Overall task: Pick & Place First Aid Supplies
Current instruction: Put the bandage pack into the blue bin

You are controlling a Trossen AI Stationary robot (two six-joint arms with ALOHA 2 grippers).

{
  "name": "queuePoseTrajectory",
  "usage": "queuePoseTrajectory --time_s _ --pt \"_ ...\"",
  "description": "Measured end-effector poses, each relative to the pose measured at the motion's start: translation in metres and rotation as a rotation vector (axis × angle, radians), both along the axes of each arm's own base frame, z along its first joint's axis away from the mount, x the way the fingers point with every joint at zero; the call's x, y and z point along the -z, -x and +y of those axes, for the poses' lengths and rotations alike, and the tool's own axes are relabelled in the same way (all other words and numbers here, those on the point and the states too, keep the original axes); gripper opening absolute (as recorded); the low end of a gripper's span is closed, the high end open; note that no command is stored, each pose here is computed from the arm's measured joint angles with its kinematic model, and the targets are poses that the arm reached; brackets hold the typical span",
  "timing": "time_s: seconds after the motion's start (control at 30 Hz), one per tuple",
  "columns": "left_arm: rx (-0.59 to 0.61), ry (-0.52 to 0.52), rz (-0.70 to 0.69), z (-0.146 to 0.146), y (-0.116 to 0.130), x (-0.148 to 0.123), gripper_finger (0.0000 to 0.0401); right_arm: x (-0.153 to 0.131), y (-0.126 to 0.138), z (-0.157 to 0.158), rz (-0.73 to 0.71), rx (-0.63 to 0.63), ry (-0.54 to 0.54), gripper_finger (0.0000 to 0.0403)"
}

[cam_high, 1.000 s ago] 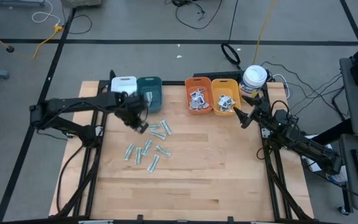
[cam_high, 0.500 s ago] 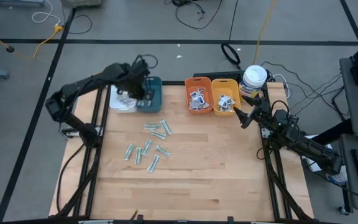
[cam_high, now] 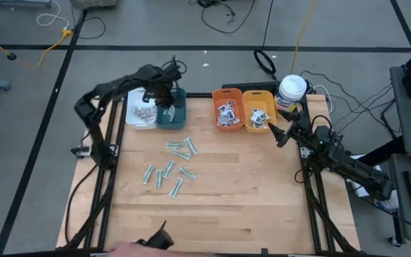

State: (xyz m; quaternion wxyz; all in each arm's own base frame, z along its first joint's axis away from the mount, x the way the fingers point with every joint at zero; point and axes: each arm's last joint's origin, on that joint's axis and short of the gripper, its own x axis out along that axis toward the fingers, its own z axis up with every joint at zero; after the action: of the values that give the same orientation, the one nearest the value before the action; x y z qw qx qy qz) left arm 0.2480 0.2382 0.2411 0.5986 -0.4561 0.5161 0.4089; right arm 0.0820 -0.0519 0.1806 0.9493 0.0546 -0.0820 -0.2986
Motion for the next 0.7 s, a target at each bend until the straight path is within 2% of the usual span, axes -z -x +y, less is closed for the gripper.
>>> queuePoseTrajectory --time_s 0.27,0.43,0.53,0.7 --pt "-0.032 0.072 0.074 0.013 -0.014 0.045 0.0002 0.000 0.000 0.000 0.000 0.000 0.000 0.0392" --pt "-0.022 0.085 0.078 0.011 -0.017 0.049 0.0007 0.000 0.000 0.000 0.000 0.000 0.000 0.0392" --pt "-0.013 0.080 0.081 0.010 -0.018 0.049 0.0037 0.000 0.000 0.000 0.000 0.000 0.000 0.0392" --pt "-0.013 0.081 0.078 0.010 -0.018 0.048 0.0125 0.000 0.000 0.000 0.000 0.000 0.000 0.0392"
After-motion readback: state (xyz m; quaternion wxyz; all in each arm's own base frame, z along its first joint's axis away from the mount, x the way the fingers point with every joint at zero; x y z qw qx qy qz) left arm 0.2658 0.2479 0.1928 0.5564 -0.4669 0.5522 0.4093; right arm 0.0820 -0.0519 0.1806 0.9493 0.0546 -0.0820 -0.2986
